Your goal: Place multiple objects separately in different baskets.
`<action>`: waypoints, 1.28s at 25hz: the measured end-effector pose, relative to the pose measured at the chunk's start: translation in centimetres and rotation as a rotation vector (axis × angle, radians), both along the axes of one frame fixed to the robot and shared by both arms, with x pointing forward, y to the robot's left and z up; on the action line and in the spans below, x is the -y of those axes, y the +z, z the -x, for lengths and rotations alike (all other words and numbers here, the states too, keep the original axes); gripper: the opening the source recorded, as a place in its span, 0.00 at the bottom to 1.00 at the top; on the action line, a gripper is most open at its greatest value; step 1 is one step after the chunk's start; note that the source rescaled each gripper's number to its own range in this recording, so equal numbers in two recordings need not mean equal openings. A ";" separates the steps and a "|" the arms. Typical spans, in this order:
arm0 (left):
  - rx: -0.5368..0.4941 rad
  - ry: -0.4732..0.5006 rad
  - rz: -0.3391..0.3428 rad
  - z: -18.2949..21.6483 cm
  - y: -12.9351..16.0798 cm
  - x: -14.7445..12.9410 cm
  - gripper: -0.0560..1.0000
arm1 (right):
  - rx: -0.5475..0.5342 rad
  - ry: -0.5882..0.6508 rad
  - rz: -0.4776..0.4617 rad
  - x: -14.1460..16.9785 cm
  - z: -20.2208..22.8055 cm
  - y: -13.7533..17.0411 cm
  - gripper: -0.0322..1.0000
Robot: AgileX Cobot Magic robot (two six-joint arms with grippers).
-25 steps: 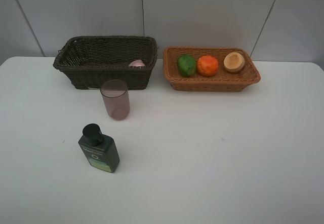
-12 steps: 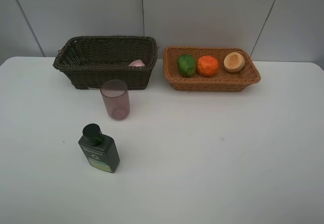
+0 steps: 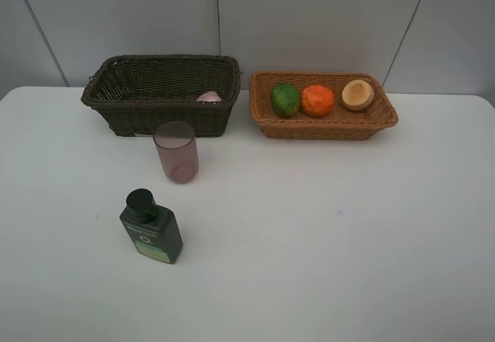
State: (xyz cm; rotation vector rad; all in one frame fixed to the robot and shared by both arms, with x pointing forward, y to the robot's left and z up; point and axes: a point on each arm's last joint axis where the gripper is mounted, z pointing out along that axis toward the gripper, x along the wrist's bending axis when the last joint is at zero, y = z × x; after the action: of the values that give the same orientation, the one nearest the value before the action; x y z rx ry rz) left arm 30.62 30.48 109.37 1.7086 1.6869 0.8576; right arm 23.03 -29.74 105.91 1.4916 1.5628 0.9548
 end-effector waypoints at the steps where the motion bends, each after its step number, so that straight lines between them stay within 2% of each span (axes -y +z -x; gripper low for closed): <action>1: -0.034 0.000 -0.003 -1.2 0.5 0.1 0.96 | 0.000 0.000 0.000 0.0 0.0 0.0 0.97; 7: -0.316 -0.008 -0.030 -11.1 0.8 1.1 0.96 | 0.000 0.000 0.000 0.0 0.0 0.0 0.97; 11: -0.428 -0.079 -0.049 -16.6 -0.3 3.4 0.96 | 0.000 0.000 0.000 0.0 0.0 0.0 0.97; 16: -0.474 -0.143 -0.034 -21.5 -1.4 7.6 0.96 | 0.000 0.000 0.000 0.0 0.0 0.0 0.97; 23: -0.559 -0.148 0.034 -25.9 -5.7 12.9 0.96 | 0.000 0.000 0.000 0.0 0.0 0.0 0.97; 27: -0.613 -0.108 0.057 -26.9 -8.7 14.1 0.96 | 0.000 0.000 0.000 0.0 0.0 0.0 0.97; 32: -0.625 -0.069 0.079 -27.7 -10.6 14.5 0.96 | 0.000 0.000 0.000 0.0 0.0 0.0 0.97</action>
State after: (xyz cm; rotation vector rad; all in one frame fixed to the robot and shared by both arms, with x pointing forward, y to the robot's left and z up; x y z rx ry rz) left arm 58.35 16.00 98.82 2.1002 1.9933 0.2175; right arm 23.03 -29.74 105.91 1.4916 1.5628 0.9548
